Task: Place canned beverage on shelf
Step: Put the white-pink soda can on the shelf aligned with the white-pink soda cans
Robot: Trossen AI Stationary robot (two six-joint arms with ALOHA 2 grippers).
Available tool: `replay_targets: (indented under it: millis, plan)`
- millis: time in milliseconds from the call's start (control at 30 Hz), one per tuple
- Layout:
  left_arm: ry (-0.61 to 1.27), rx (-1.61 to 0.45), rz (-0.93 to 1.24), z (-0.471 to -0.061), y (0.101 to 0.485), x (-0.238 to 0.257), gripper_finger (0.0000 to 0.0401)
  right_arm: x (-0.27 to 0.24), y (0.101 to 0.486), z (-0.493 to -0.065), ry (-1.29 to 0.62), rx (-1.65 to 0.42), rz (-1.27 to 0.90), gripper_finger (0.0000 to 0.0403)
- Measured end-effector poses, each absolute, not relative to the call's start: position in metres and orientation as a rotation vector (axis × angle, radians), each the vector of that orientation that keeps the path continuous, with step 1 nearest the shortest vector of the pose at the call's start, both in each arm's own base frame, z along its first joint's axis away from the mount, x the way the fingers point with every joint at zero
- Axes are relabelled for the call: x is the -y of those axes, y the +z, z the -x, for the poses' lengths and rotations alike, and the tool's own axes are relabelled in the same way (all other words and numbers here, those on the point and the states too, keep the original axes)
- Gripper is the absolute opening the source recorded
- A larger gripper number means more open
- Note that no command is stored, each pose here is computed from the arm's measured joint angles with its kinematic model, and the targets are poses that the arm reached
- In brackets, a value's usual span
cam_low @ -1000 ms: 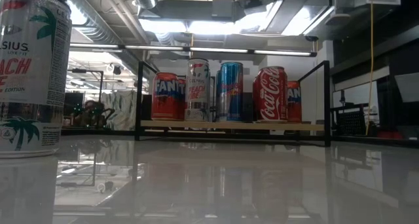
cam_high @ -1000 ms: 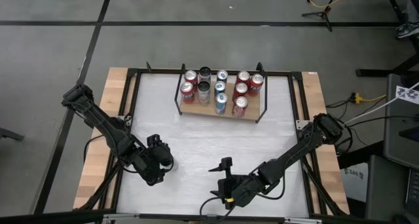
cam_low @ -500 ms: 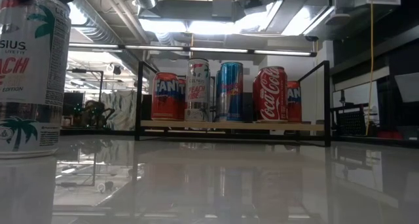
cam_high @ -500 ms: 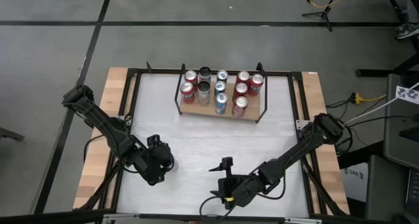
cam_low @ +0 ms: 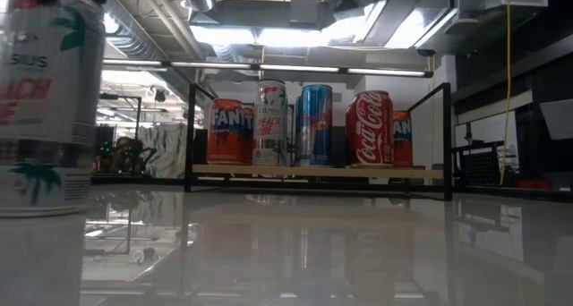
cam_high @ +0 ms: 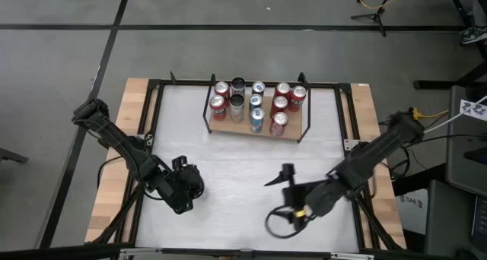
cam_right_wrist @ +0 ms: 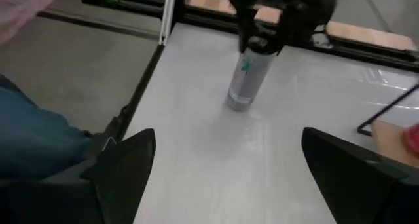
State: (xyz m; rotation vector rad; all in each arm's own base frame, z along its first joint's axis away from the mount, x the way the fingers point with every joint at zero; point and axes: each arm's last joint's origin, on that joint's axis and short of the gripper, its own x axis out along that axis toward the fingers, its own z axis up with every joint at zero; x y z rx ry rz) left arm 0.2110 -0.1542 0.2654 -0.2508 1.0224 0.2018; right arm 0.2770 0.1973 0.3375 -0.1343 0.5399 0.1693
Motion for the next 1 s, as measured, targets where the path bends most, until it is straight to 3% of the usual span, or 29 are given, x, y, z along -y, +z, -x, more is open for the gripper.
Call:
replay_targets:
  millis: [200,400,700,1000]
  plan:
    - [0.183,-1.005,0.283,-0.226,0.275,0.142,0.0231,-0.167,0.378,-0.237,0.202,-0.51,0.113,0.0374]
    - [0.167,-0.901,0.274,-0.249,0.313,0.119,0.0231,-0.139,0.393,-0.201,0.197,-0.491,0.152,0.0374]
    - [0.196,-0.731,0.261,-0.272,0.374,0.063,0.0231,-0.099,0.359,-0.149,0.202,-0.338,0.066,0.0374]
    - [0.288,-0.702,0.255,-0.278,0.39,-0.001,0.0231,-0.071,0.313,-0.112,0.215,-0.182,-0.031,0.0374]
